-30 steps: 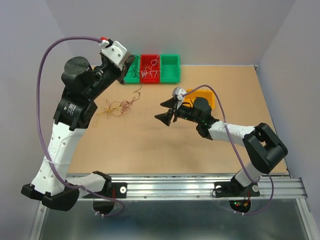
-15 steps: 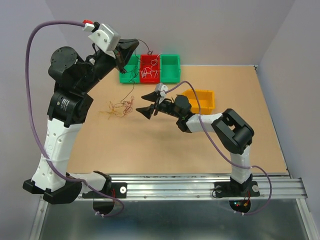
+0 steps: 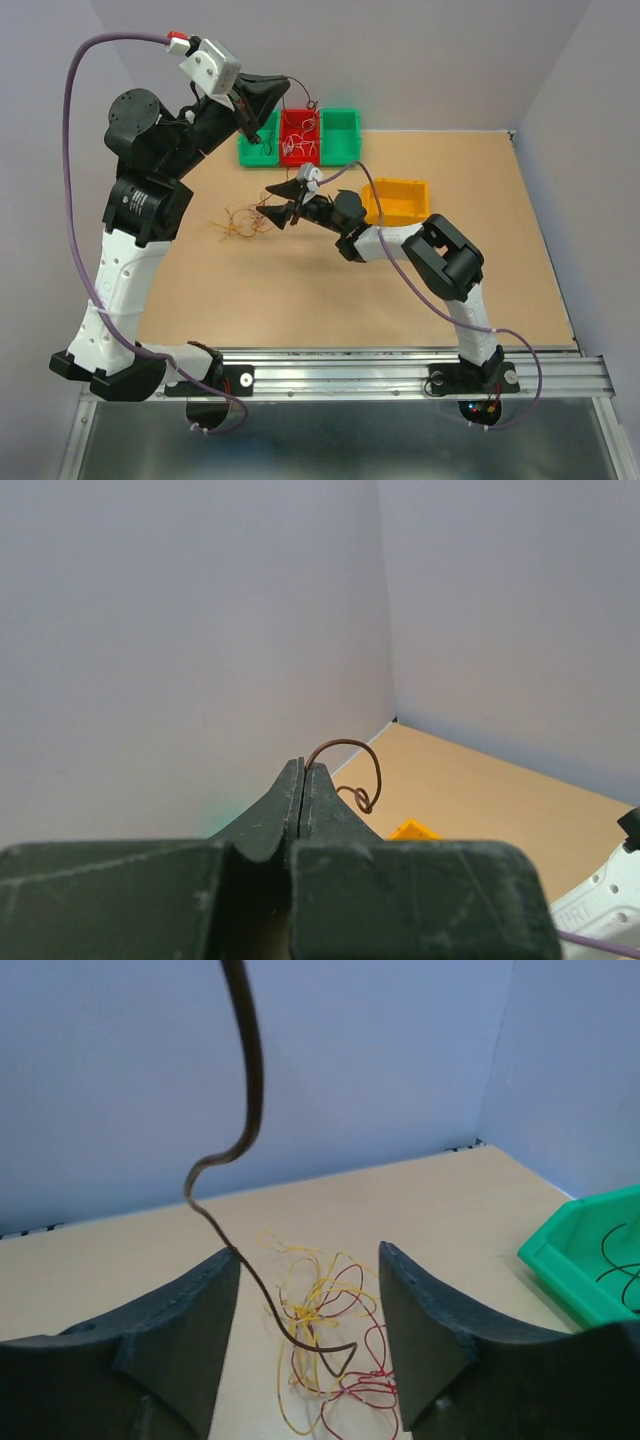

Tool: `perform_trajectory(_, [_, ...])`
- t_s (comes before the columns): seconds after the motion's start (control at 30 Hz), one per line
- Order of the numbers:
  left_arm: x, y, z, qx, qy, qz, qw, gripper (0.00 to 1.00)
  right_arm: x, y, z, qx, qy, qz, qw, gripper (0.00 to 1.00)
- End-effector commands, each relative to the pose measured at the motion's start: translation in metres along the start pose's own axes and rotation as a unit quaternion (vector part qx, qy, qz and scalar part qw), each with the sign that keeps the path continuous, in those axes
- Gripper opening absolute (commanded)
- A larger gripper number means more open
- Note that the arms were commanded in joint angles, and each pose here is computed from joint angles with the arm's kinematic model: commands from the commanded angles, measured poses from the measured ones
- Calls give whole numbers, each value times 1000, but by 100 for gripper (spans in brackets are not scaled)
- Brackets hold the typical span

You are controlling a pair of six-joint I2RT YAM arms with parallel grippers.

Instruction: Untangle the cables

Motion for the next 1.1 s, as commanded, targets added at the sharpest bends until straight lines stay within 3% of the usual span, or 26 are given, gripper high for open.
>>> perform_trajectory(0.0, [3,-1,-30,-5,-59,5,998,0,-21,4,-21,19,-63,-7,998,60])
perform_trajectory(0.07, [3,-2,-30,5,-60,11,998,0,-24,3,-21,19,-66,-7,998,48])
perform_trajectory(0.1, [2,-4,-30,12,-61,19,998,0,-25,4,-20,17,-66,-10,998,34])
perform_trajectory(0.17, [1,-4,-28,16,-59,19,998,0,-26,6,-20,10,-66,-13,998,14])
perform_trajectory(0.23, [-3,0,-22,14,-50,5,999,0,-22,10,-21,3,-63,-19,998,1])
perform_trajectory(0.37, [-12,21,10,1,1,-60,998,0,-10,23,-41,8,-80,-29,996,1])
perform_trajectory(0.5, [-10,60,65,18,46,-65,997,0,13,40,-63,13,-95,-26,995,1])
perform_trajectory(0.63, [3,68,147,31,111,-68,991,0,44,56,-86,21,-120,-10,993,1])
perform_trajectory(0.73, [17,49,201,43,140,-54,988,0,66,65,-92,20,-126,3,992,1])
perform_trajectory(0.83, [32,16,237,58,137,20,989,0,75,65,-92,16,-126,22,992,1])
perform_trajectory(1.07, [49,-30,268,38,144,70,986,0,79,49,-73,1,-117,84,990,1])
Point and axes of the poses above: each gripper's point midway between its finger pads, its own x axis back along the fingers, its own y axis along the line the jaws close on, z = x × y, the point moved 8 cm from there along x, back along the fingers, and after that the axes turned 12 degrees about -x, right-handed, at the moved point
